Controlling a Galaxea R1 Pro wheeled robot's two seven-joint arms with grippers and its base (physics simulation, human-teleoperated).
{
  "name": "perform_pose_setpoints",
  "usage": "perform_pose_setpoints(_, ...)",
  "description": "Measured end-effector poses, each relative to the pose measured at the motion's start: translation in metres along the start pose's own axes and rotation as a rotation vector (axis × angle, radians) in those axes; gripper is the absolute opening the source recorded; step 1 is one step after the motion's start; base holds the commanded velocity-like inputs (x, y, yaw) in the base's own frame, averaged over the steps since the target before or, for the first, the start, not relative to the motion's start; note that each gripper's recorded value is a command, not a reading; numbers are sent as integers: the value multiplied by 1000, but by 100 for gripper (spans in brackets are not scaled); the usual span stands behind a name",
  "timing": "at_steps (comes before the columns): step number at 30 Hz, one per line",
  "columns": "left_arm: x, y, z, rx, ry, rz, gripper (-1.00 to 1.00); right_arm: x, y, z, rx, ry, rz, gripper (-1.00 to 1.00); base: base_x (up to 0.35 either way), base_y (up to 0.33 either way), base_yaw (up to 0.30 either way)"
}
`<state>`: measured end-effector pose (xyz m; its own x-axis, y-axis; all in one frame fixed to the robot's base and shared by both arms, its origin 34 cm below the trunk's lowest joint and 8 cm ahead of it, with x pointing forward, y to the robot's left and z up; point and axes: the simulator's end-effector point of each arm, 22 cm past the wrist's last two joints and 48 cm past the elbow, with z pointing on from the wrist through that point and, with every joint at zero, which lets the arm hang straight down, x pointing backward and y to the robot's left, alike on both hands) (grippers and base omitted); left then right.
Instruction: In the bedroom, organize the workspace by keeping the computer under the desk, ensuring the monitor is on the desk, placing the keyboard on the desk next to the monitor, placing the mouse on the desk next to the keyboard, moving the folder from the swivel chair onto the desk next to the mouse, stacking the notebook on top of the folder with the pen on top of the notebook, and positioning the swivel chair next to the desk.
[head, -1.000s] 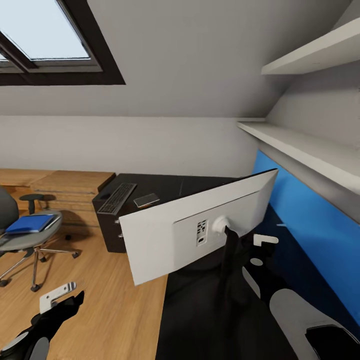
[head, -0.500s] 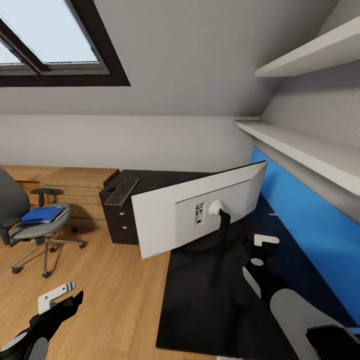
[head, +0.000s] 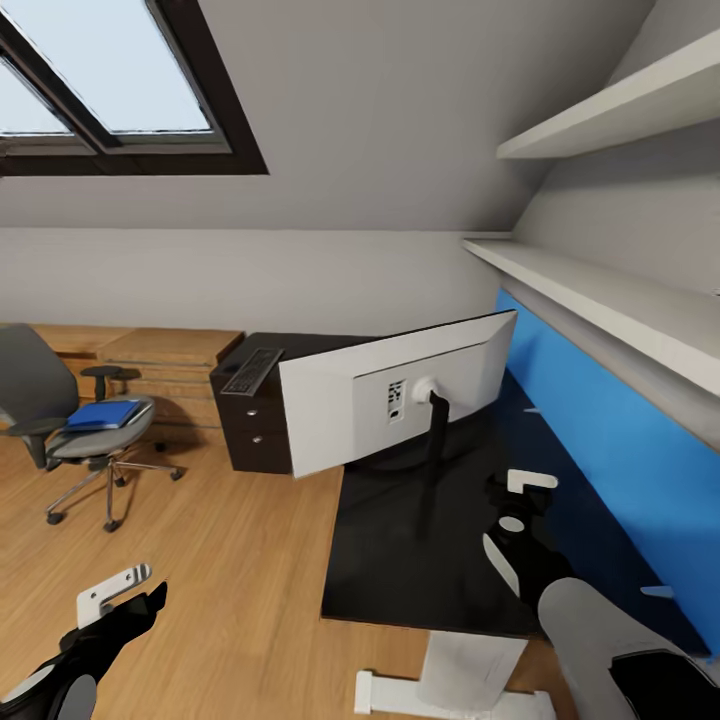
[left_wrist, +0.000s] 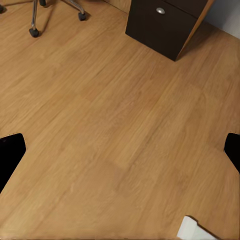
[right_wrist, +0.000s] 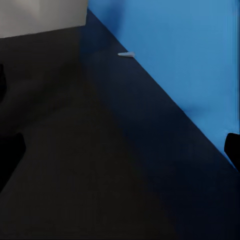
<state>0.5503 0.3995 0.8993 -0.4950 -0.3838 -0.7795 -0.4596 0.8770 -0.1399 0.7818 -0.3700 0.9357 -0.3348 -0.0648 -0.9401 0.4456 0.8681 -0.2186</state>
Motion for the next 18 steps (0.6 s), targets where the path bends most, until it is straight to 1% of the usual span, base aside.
perform_pose_setpoints(3, 0, -1, 0, 3, 1, -2, 100, 0, 10, -4, -14, 1, 2, 100, -301, 149, 0)
perform_pose_setpoints(4, 0, -1, 0, 3, 1, -2, 100, 0, 12, -5, -18, 2, 4, 100, -226, 243, 0)
perform_pose_setpoints(5, 0, -2, 0, 6, 1, -2, 100, 0, 23, -10, -33, 4, 14, 100, -209, 256, 0)
perform_pose_setpoints(9, 1, -3, 0, 10, 1, -2, 100, 0, 37, -16, -50, 8, 24, 100, -162, 283, 0)
perform_pose_setpoints(10, 1, -4, -1, 12, 1, -1, 100, 0, 54, -24, -72, 12, 36, 100, -105, 309, 0)
perform_pose_setpoints(11, 1, -5, -1, 13, 2, 0, 100, -1, 63, -28, -83, 14, 43, 100, -101, 310, 0)
perform_pose_setpoints(12, 1, -5, -1, 14, 2, 0, 100, -1, 63, -28, -83, 14, 43, 100, -94, 313, 0)
perform_pose_setpoints(14, 1, -5, -1, 15, 2, 1, 100, -1, 84, -40, -113, 20, 55, 100, -89, 315, 0)
perform_pose_setpoints(16, 2, -5, -1, 15, 3, 2, 100, -1, 98, -47, -131, 24, 62, 100, -86, 316, 0)
perform_pose_setpoints(18, 2, -5, 0, 14, 3, 2, 100, -1, 106, -52, -143, 27, 66, 100, -84, 317, 0)
